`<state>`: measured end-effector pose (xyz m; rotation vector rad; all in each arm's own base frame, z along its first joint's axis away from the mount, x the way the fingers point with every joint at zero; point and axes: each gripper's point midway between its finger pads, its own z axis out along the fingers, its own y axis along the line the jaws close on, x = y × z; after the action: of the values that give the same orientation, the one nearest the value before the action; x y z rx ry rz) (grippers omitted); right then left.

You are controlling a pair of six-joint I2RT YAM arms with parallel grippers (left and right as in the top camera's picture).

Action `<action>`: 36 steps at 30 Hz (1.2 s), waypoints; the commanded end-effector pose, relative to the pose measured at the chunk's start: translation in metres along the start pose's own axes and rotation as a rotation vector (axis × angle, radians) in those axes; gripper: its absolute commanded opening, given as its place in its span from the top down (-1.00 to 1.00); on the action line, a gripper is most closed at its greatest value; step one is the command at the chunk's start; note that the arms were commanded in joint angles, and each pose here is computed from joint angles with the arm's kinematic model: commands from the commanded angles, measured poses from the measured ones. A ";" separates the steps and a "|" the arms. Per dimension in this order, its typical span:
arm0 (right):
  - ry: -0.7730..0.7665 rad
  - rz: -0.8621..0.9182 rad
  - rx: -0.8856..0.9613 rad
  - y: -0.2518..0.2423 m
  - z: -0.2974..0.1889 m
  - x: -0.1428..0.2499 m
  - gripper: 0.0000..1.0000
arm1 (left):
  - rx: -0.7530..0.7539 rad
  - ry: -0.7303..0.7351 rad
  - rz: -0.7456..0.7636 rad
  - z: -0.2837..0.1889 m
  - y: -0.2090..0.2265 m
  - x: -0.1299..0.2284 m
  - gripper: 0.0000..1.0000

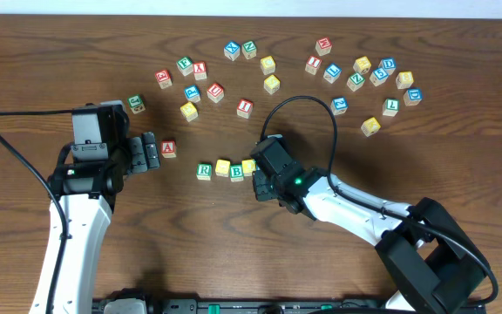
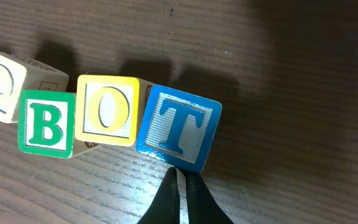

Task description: Spell out ROBOT

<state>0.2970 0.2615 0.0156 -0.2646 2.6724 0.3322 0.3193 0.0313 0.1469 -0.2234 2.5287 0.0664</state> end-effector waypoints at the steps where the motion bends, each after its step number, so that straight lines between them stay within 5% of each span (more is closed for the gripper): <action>1: -0.019 -0.024 0.017 0.000 0.001 -0.004 0.98 | -0.002 -0.026 0.000 -0.006 0.001 -0.011 -0.93; 36: 0.066 0.063 0.083 -0.020 0.000 0.015 0.98 | -0.002 -0.026 0.000 -0.006 0.001 -0.011 -0.93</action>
<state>0.2837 0.2440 0.0055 -0.2195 2.7566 0.2484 0.3192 0.0313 0.1468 -0.2239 2.5290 0.0662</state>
